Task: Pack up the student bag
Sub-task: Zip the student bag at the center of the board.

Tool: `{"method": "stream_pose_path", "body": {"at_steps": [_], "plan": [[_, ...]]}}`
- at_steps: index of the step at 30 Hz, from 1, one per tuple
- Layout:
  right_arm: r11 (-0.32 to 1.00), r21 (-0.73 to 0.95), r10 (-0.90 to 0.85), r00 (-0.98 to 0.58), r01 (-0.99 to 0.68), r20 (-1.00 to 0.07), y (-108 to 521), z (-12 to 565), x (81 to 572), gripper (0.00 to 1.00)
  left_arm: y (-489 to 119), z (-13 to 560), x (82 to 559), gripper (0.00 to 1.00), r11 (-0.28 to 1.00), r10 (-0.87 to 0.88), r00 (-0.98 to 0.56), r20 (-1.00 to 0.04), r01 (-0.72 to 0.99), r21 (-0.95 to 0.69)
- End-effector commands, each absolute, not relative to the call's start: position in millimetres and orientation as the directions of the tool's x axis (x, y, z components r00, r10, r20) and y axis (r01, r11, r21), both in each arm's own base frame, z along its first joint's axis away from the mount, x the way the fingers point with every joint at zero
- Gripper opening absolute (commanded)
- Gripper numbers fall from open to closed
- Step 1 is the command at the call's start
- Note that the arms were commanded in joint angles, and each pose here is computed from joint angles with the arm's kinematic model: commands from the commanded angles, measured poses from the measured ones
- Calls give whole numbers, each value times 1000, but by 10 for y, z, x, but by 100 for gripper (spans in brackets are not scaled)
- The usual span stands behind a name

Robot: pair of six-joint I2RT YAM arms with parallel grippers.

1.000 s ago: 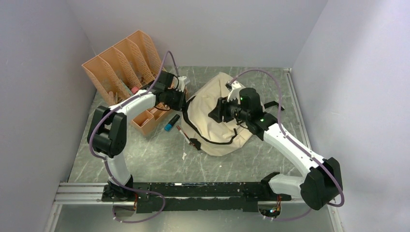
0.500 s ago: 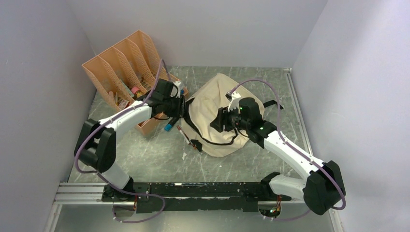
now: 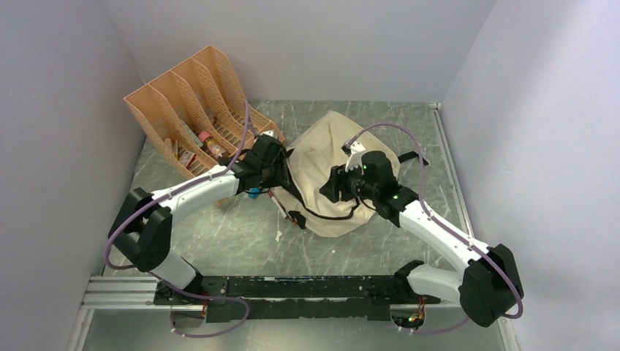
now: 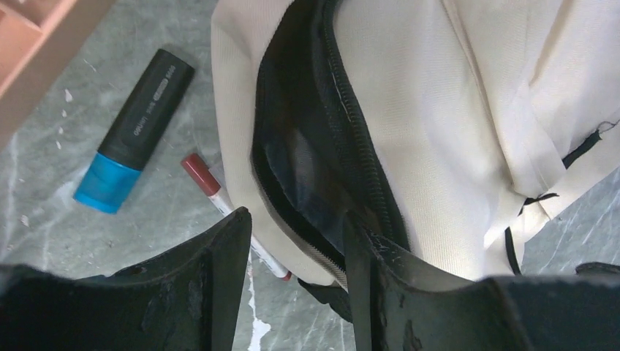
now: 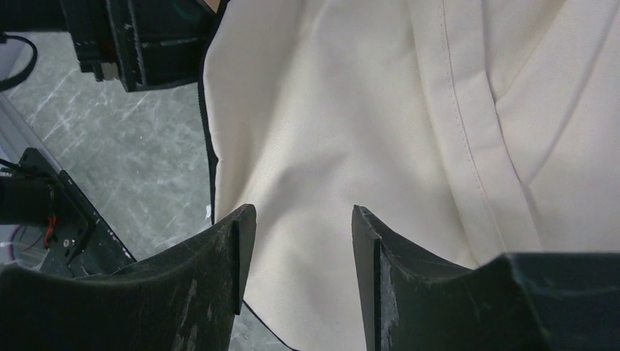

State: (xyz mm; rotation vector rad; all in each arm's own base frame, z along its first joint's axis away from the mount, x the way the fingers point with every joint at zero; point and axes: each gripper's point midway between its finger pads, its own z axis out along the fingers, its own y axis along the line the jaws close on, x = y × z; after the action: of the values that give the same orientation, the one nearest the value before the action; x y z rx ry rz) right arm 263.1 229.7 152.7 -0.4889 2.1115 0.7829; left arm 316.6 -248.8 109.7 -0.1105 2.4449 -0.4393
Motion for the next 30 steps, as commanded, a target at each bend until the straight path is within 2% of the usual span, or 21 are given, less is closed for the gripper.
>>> {"method": "stream_pose_path", "body": {"at_steps": [1,11,20,25,28,30], "plan": [[733,339,-59,-552,-590,-832,2284,1618,2640,55,-2502,1006,3143,54,940,-261,-782,-566,-72,-334],[740,345,-45,-554,-577,-831,2260,1602,2629,55,-2800,1032,2884,55,847,-470,-730,-496,-214,-487],[745,354,-37,-566,-565,-824,2248,1563,2611,55,-3127,962,2821,53,828,-480,-749,-457,-214,-518],[757,340,-45,-563,-558,-825,2207,1537,2610,55,-3145,860,2828,42,844,-457,-762,-459,-210,-493],[767,322,-55,-558,-554,-828,2174,1525,2616,55,-3103,854,2825,30,855,-446,-761,-471,-206,-477],[771,317,-58,-557,-552,-829,2164,1514,2622,55,-3071,879,2821,18,863,-437,-759,-483,-201,-463]]}}
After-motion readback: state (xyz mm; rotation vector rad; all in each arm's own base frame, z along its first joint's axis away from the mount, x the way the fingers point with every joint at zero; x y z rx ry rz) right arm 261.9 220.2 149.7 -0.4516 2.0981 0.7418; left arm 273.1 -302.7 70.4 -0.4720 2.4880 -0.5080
